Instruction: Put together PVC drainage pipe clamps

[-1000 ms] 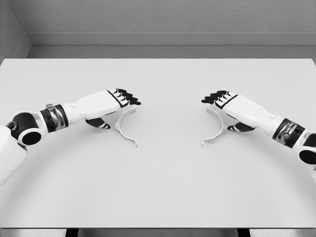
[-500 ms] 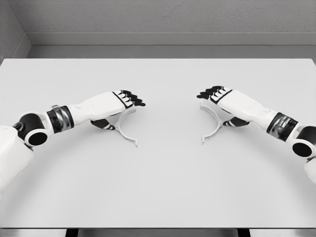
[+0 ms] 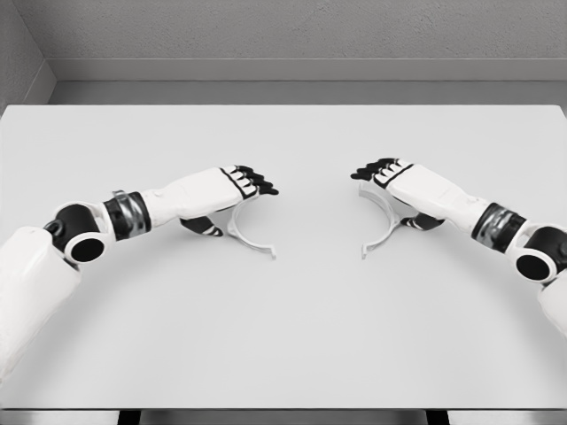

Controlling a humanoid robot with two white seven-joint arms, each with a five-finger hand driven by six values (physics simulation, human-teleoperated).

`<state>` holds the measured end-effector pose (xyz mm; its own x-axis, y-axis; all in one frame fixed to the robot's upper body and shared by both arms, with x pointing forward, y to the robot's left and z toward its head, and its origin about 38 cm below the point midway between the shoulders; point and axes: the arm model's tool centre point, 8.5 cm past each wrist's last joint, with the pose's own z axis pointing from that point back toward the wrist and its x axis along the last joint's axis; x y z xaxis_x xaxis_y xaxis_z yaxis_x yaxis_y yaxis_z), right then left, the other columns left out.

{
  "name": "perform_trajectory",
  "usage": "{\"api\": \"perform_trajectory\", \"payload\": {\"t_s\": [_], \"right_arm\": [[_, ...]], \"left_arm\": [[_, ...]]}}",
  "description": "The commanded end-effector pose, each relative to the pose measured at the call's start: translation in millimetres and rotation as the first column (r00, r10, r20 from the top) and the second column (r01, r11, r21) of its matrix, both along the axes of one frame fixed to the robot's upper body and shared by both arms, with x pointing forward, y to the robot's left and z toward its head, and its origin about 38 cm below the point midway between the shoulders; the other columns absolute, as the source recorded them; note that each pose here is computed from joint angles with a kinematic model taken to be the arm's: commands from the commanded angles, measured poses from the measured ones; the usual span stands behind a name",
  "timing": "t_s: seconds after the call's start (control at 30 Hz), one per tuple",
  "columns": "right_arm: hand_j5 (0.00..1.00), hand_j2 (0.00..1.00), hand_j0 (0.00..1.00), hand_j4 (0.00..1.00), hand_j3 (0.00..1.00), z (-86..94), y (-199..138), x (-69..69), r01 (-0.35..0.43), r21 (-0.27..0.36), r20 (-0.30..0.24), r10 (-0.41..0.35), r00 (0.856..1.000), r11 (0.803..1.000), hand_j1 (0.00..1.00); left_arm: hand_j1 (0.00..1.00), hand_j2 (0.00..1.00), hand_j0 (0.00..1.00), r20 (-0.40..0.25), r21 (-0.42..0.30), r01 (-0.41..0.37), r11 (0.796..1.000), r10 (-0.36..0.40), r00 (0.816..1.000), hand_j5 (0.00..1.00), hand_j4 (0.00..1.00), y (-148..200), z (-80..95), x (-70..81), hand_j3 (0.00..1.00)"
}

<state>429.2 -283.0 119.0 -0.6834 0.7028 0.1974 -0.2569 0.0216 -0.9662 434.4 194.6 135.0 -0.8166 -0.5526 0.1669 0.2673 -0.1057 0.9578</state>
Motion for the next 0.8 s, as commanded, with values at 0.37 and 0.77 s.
{"api": "perform_trajectory", "payload": {"t_s": [0.37,0.77], "right_arm": [[1.0,1.0,1.0,1.0,1.0,12.4,24,-4.3,-0.059,0.025,0.038,0.059,0.998,0.998,1.0],[1.0,1.0,1.0,1.0,1.0,5.7,37,-7.2,-0.087,0.031,0.023,0.086,0.996,0.996,1.0]], "left_arm": [[1.0,1.0,1.0,0.013,-0.018,0.015,1.0,-0.015,1.0,1.0,1.0,-15,4.3,2.5,1.0],[1.0,1.0,1.0,0.026,-0.018,-0.005,1.0,0.005,1.0,1.0,1.0,-10,10.6,10.0,1.0]]}}
